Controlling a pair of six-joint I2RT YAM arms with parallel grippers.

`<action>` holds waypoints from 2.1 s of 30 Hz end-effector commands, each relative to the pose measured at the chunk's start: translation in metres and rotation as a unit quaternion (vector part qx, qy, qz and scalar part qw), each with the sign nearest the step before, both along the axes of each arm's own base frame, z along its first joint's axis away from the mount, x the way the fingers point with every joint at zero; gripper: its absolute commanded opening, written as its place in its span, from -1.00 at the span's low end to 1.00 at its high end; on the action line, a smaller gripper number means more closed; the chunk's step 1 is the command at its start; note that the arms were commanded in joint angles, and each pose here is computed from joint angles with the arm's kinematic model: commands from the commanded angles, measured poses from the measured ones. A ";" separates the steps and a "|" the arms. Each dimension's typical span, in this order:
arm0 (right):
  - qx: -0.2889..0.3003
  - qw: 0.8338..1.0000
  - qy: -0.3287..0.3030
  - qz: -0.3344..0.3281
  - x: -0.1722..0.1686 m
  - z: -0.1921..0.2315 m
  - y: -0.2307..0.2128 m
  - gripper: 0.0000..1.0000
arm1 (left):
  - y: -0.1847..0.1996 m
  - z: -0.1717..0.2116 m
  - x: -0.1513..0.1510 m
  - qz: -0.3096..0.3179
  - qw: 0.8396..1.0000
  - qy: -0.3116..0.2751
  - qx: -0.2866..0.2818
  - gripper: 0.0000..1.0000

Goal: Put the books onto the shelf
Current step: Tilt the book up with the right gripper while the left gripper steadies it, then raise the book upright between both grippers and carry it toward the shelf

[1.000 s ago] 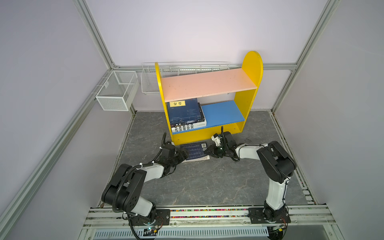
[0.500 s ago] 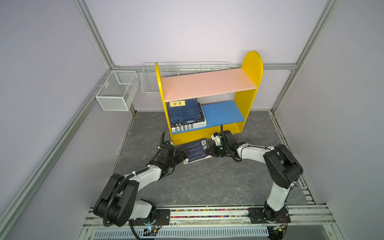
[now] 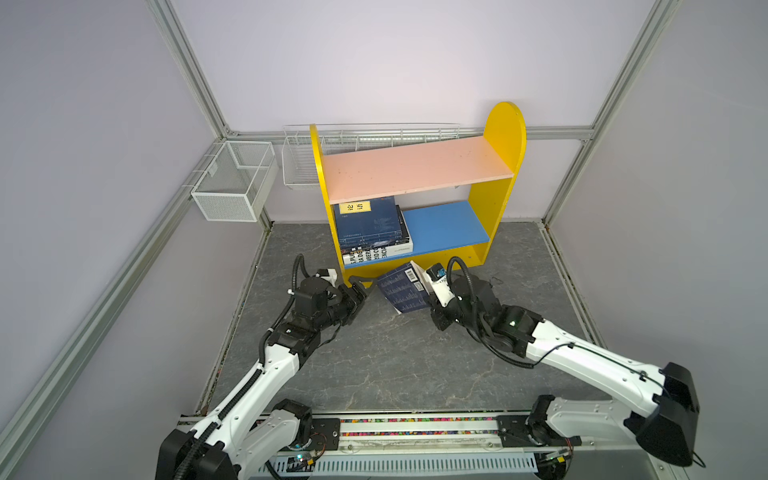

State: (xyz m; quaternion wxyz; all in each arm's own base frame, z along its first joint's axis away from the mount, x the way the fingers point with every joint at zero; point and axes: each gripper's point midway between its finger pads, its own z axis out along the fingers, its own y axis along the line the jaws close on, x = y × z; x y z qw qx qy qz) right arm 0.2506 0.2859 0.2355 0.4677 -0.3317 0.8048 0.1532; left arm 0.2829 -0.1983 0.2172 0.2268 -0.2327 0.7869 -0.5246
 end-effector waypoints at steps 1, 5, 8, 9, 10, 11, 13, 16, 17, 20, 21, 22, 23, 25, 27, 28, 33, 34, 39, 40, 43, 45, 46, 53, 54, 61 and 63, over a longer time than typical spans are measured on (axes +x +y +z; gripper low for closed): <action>-0.070 0.993 -0.089 -0.005 -0.001 0.013 -0.016 -0.86 | -0.018 0.020 -0.003 -0.027 0.994 0.048 -0.096 0.86; -0.093 0.987 -0.126 0.016 -0.017 0.019 -0.006 -0.85 | -0.022 0.022 0.000 -0.029 0.990 0.071 -0.116 0.85; -0.107 0.983 -0.148 0.021 -0.025 0.021 -0.001 -0.85 | -0.025 0.017 0.000 -0.026 0.986 0.094 -0.137 0.82; -0.109 0.982 -0.155 0.025 -0.028 0.020 0.001 -0.85 | -0.026 0.015 0.000 -0.027 0.984 0.101 -0.147 0.80; -0.109 0.980 -0.163 0.028 -0.030 0.022 0.004 -0.85 | -0.027 0.014 0.000 -0.029 0.981 0.107 -0.159 0.77; -0.111 0.979 -0.171 0.029 -0.032 0.022 0.005 -0.85 | -0.028 0.013 0.000 -0.031 0.979 0.113 -0.169 0.72; -0.117 0.975 -0.187 0.028 -0.034 0.024 0.007 -0.85 | -0.030 0.010 0.001 -0.035 0.977 0.119 -0.175 0.64; -0.115 0.970 -0.211 0.025 -0.038 0.033 0.009 -0.85 | -0.032 0.005 -0.001 -0.042 0.975 0.130 -0.173 0.52; -0.120 0.969 -0.214 0.028 -0.041 0.028 0.008 -0.85 | -0.032 0.005 -0.001 -0.043 0.975 0.131 -0.174 0.46; -0.121 0.966 -0.225 0.034 -0.044 0.030 0.010 -0.84 | -0.035 0.004 -0.003 -0.053 0.974 0.137 -0.173 0.29; -0.121 0.965 -0.228 0.034 -0.045 0.031 0.010 -0.84 | -0.035 0.005 -0.003 -0.057 0.974 0.137 -0.172 0.24; -0.124 0.965 -0.230 0.033 -0.045 0.031 0.011 -0.84 | -0.037 0.004 -0.005 -0.062 0.973 0.140 -0.170 0.18; -0.126 0.964 -0.232 0.033 -0.045 0.031 0.012 -0.84 | -0.037 0.004 -0.005 -0.066 0.973 0.141 -0.171 0.10; -0.129 0.962 -0.239 0.035 -0.046 0.031 0.014 -0.84 | -0.039 0.003 -0.008 -0.074 0.972 0.143 -0.170 -0.04; -0.133 0.959 -0.246 0.039 -0.048 0.032 0.018 -0.83 | -0.040 0.000 -0.009 -0.078 0.971 0.148 -0.169 -0.17; -0.137 0.957 -0.252 0.041 -0.049 0.032 0.020 -0.83 | -0.040 -0.001 -0.010 -0.079 0.971 0.151 -0.169 -0.25; -0.150 0.954 -0.259 0.029 -0.046 0.029 0.021 -0.68 | -0.040 -0.003 -0.012 -0.083 0.970 0.152 -0.168 -0.70; -0.145 0.955 -0.257 0.027 -0.046 0.029 0.021 -0.62 | -0.040 -0.002 -0.012 -0.082 0.971 0.150 -0.167 -0.78; -0.075 0.979 -0.189 0.006 -0.039 0.041 0.009 0.27 | -0.035 0.000 -0.005 -0.065 0.978 0.119 -0.156 -1.00; -0.061 0.983 -0.172 0.007 -0.039 0.041 0.006 0.35 | -0.033 0.002 -0.002 -0.057 0.981 0.109 -0.152 -1.00; -0.012 0.991 -0.132 -0.019 -0.034 0.046 -0.014 0.56 | -0.024 0.013 0.005 -0.028 0.988 0.064 -0.140 -1.00; 0.033 0.992 -0.115 -0.044 -0.033 0.057 -0.031 0.66 | -0.016 0.031 0.007 -0.009 0.991 0.019 -0.131 -1.00; 0.046 0.992 -0.104 -0.049 -0.034 0.052 -0.038 0.69 | -0.012 0.039 0.007 0.000 0.992 0.000 -0.124 -1.00; 0.207 0.968 -0.070 -0.125 -0.024 0.088 -0.083 0.95 | 0.024 0.155 -0.021 0.046 0.976 -0.207 -0.044 -1.00; 0.225 0.965 -0.063 -0.121 -0.023 0.093 -0.083 0.97 | 0.027 0.174 -0.028 0.048 0.970 -0.237 -0.036 -1.00; 0.380 0.925 0.010 -0.010 -0.025 0.143 -0.038 0.80 | 0.064 0.297 -0.072 0.116 0.884 -0.450 -0.039 -1.00; 0.424 0.904 0.030 0.038 -0.031 0.158 -0.020 0.78 | 0.077 0.318 -0.073 0.156 0.858 -0.486 -0.056 -1.00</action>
